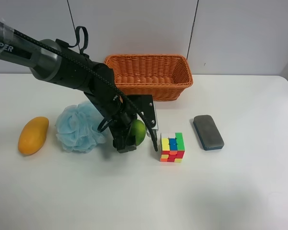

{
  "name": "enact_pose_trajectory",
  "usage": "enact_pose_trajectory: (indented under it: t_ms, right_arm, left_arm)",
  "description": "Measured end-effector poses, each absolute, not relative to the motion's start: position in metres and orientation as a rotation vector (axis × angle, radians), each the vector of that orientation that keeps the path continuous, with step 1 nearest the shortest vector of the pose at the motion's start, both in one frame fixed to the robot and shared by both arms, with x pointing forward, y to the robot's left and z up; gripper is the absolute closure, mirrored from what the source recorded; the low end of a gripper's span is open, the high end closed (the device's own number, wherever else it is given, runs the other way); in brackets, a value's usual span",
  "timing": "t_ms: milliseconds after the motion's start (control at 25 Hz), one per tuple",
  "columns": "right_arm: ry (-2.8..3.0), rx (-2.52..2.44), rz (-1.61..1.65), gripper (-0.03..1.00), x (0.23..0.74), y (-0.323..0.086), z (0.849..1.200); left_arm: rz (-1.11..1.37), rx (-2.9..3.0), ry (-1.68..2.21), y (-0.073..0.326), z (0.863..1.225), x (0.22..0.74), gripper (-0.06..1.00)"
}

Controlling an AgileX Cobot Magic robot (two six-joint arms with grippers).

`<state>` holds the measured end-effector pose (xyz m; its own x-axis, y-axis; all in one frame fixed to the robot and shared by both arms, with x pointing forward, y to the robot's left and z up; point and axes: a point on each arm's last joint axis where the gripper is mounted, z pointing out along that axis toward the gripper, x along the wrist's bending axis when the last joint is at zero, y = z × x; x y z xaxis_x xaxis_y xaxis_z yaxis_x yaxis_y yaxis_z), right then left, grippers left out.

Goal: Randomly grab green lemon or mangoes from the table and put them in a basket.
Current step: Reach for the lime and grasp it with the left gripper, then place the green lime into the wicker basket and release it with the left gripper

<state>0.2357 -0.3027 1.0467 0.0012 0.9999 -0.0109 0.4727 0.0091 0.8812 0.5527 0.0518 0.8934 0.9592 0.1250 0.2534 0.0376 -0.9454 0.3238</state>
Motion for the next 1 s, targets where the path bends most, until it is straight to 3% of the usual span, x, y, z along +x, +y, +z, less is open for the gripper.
enact_pose_trajectory:
  t_ms: [520, 840, 1000]
  right_arm:
    - [1.563, 1.555, 0.924, -0.02, 0.236, -0.303, 1.047]
    - [1.563, 1.555, 0.924, -0.02, 0.236, -0.303, 1.047]
    - [1.563, 1.555, 0.924, -0.02, 0.236, -0.303, 1.047]
  left_arm:
    - [0.405, 2.777, 0.121, 0.052, 0.902, 0.552, 0.19]
    - [0.757, 2.479, 0.134, 0.046, 1.006, 0.578, 0.19]
    - [0.971, 2.279, 0.164, 0.042, 1.039, 0.607, 0.19]
